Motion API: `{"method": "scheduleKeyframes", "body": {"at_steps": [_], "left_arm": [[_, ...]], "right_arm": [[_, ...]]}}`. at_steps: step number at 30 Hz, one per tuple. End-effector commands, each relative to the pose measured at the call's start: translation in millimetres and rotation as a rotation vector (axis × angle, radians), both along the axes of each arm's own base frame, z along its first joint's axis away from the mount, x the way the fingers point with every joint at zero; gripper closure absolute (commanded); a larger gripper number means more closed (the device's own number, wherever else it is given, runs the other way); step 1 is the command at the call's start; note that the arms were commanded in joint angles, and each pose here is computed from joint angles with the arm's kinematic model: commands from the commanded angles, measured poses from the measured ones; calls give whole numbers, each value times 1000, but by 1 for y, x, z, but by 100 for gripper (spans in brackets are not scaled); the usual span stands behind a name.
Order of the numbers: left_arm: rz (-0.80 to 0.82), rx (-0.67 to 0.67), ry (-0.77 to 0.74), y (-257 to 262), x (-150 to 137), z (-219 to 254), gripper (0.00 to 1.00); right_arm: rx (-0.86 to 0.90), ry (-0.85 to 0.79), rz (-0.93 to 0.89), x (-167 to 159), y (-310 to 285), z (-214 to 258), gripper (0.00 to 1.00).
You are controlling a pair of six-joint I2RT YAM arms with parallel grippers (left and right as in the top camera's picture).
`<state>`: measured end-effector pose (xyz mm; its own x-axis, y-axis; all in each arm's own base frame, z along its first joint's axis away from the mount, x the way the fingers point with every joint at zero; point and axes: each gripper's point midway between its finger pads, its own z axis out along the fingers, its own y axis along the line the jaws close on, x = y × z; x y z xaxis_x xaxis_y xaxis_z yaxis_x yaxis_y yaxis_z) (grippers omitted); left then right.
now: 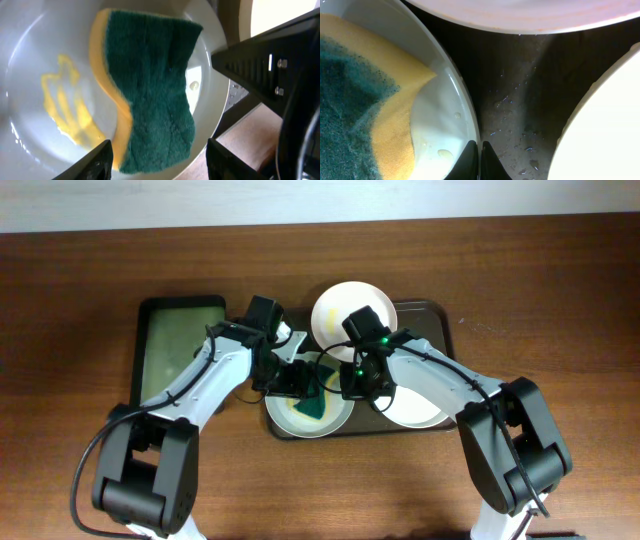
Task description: Clean dirty plates on tray and stack at the side
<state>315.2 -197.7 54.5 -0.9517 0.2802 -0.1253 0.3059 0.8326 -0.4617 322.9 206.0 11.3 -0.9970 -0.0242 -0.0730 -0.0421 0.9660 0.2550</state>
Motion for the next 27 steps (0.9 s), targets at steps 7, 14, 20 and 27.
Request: {"method": "scheduleKeyframes", "body": {"at_steps": [7,14,20,27], "left_arm": [[-82,-55,20,-27,-9,-14,45],[-70,46,-33,-23,-2,-23,49],[22,77,21,-22,5,-49,65],[69,291,-36,18,17,-65,100]], "right_arm": [[1,-2,10,2,0,-2,96],[0,-2,10,2,0,-2,96],[0,-2,10,2,0,-2,96],[-3,-3,9,2,-1,-2,96]]}}
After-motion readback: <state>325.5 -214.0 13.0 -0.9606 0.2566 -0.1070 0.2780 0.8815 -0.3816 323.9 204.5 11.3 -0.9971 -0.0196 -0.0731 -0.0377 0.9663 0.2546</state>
